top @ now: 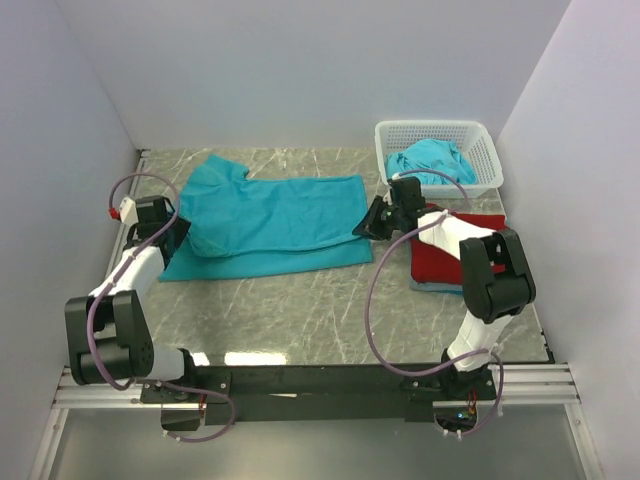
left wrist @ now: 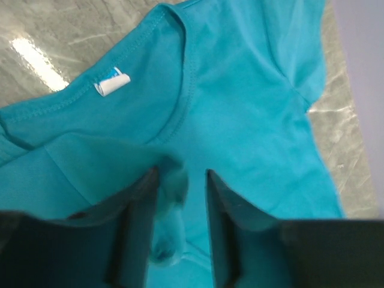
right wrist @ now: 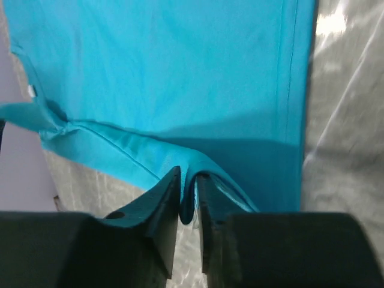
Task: Fold and stack the t-shirts
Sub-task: Fold the tshirt
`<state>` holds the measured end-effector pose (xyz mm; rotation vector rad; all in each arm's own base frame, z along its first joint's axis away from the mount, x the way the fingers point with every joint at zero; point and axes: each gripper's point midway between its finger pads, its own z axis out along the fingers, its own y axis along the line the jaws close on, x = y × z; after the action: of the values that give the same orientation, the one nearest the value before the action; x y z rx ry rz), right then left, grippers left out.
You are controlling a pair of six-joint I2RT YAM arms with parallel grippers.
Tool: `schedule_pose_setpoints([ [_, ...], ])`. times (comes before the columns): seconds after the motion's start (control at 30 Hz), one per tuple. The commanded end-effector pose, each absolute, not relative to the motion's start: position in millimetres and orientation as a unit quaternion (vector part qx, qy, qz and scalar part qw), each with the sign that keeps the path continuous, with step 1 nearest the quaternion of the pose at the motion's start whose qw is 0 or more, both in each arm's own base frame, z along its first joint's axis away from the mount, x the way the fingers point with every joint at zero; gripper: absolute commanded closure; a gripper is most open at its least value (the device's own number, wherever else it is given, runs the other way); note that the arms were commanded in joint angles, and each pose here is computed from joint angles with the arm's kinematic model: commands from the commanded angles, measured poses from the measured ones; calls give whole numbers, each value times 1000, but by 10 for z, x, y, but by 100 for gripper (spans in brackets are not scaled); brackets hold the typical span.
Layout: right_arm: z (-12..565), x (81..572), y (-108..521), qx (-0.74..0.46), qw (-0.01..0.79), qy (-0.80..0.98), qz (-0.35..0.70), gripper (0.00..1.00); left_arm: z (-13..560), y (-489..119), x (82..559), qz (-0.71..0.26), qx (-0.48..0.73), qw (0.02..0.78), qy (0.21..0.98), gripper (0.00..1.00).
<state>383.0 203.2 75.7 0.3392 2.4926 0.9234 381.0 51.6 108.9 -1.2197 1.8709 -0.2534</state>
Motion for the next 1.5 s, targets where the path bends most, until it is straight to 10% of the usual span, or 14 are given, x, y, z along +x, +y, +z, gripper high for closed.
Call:
schedule_pose_setpoints([
  [0.0,896,4109,1983,130,262,899,326,74,1420,597,4111,-107,-477,475,732,53],
  [0.1,979,4239,1914,134,282,900,304,36,1535,603,4195,-103,-460,480,740,30],
  [0.17,1066,4279,1878,130,299,898,295,28,1664,638,4204,-94,-452,492,738,26],
  [0.23,1187,4260,1846,124,316,894,293,23,1842,675,4173,-88,-450,506,730,1],
  [0.77,1032,3576,2190,-6,312,908,278,16,1281,60,3616,-200,-409,425,782,1],
  [1.47,806,3607,2146,-4,294,926,236,15,804,-279,4132,-235,-378,371,815,1],
])
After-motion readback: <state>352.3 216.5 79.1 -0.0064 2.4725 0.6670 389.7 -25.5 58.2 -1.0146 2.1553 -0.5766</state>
